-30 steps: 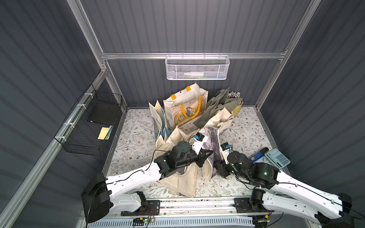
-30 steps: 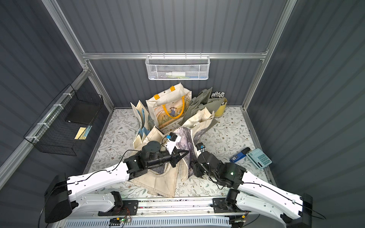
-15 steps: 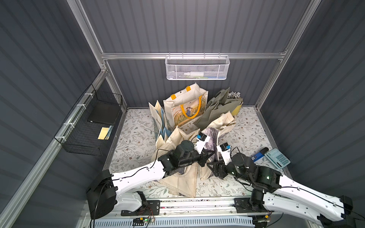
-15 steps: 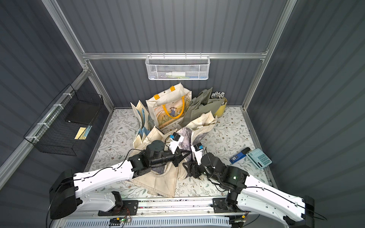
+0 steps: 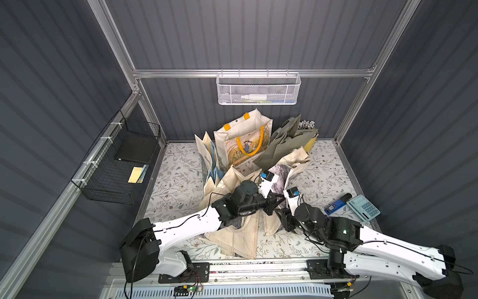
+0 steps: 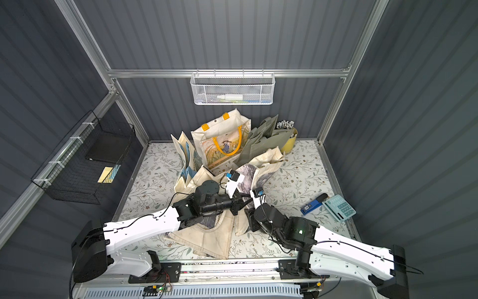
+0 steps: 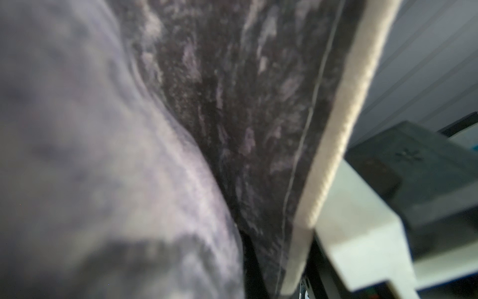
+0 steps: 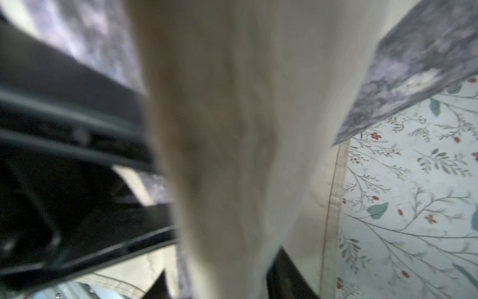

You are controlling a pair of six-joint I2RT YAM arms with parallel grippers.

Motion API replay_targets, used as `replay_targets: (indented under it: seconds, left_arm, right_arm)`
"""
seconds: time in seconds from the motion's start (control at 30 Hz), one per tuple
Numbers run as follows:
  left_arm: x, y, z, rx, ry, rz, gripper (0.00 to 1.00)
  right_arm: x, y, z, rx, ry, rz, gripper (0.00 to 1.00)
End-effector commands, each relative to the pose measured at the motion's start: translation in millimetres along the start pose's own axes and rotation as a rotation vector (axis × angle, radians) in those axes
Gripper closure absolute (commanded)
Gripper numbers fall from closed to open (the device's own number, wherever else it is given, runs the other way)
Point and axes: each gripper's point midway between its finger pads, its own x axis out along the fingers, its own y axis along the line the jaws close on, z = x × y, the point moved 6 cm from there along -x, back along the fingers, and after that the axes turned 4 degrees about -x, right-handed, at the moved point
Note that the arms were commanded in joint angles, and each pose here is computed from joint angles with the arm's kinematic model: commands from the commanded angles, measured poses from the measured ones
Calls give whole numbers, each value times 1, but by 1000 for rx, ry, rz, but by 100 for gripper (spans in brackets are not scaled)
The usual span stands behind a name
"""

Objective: Put away the canvas bag
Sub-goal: Press the canvas bag at the center of the board.

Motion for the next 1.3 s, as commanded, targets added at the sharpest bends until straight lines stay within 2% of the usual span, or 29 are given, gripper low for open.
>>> replay_targets:
  seconds: [0.0,0.03,0.07,0.1,0.17,0.23,0.33,0.47,0.57,0.7,0.77,0.8,0.93,1.1,1.27]
  left_arm:
    - [-4,-37,32,64,-63,-165,100]
    - [-3,-38,33,73,-54,-166,100]
    - [-3,-44,34,104,-39,-204,100]
    - [-1,-47,35,124,-23,-217,95]
    - [1,-48,36,141,7,-209,70]
    - [-1,-45,38,151,-4,-173,53]
    - [-13,-43,47,174,-90,-114,1]
    - [-32,-50,63,267,-161,-66,1]
    - [-41,-44,66,310,-171,28,1]
    - [-48,-25,61,376,-178,169,0]
    - [-48,-17,60,378,-164,179,1]
    - [-48,-11,62,354,-150,177,0]
    - [-46,34,83,121,-101,129,1]
    - [-42,78,105,-63,-68,57,1]
    - [-48,116,108,-252,-47,-70,1]
  right_arm:
    - [-11,-10,5,36,-61,-50,82]
    - [-14,-11,6,41,-68,-55,85]
    - [-17,-13,8,47,-77,-57,91]
    - [-21,-14,10,48,-83,-58,98]
    - [-29,-17,15,46,-91,-57,100]
    - [-40,-19,21,41,-100,-52,100]
    - [-64,-29,27,90,-127,-44,100]
    - [-107,-40,44,170,-241,54,100]
    - [-134,-45,53,197,-308,130,100]
    - [-158,-44,60,182,-338,230,100]
    - [-163,-36,61,148,-321,295,100]
    - [-164,-34,61,139,-316,316,100]
    - [-173,-32,64,120,-314,351,100]
    - [-202,-30,73,120,-373,476,100]
    - [-214,-28,76,121,-363,527,100]
